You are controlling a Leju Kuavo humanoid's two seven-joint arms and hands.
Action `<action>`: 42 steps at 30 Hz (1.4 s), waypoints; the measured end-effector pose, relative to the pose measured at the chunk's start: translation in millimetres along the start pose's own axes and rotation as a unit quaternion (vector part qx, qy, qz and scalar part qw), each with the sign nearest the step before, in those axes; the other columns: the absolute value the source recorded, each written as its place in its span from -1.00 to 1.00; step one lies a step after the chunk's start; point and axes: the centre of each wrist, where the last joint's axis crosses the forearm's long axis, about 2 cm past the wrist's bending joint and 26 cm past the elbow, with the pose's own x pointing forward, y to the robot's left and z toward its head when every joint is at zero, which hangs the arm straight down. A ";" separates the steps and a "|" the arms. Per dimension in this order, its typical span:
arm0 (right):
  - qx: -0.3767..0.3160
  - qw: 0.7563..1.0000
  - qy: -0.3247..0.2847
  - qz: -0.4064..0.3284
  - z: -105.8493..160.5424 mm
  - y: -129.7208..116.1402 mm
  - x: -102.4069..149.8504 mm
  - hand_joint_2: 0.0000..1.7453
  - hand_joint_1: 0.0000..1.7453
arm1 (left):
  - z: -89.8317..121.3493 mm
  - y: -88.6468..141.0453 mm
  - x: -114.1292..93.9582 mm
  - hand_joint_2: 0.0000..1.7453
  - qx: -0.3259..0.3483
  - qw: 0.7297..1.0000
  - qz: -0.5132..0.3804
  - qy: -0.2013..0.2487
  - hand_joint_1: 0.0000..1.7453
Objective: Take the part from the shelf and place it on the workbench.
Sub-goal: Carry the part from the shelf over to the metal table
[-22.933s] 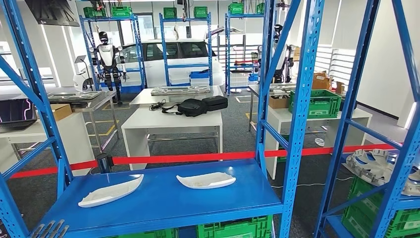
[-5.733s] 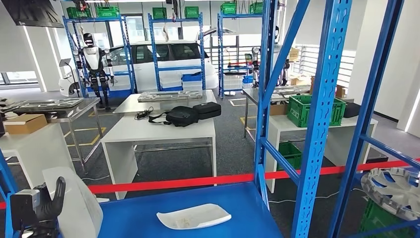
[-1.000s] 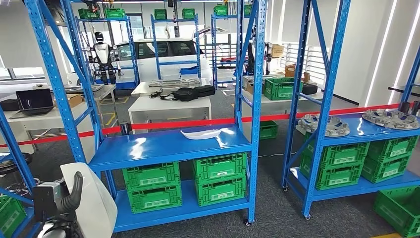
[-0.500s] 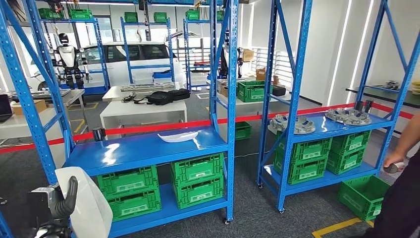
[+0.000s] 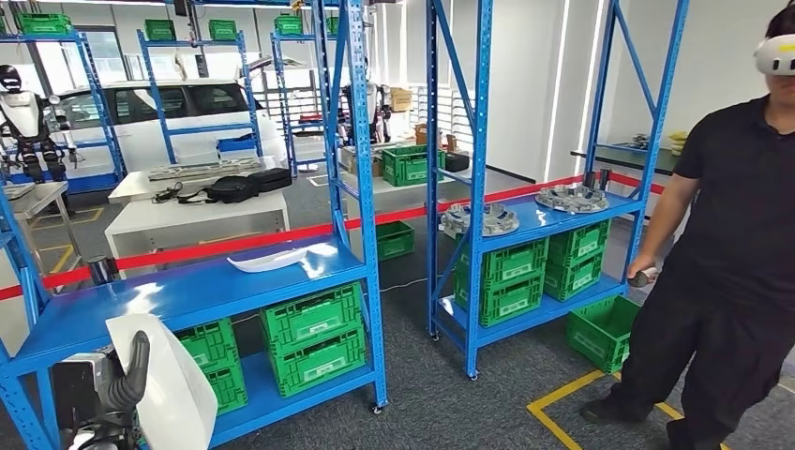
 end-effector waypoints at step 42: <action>0.006 1.000 0.010 0.005 1.0 -0.4 -2.3 -1.00 -1.00 | 13.4 17.4 -6.4 1.00 0.001 1.000 -0.029 0.012 1.00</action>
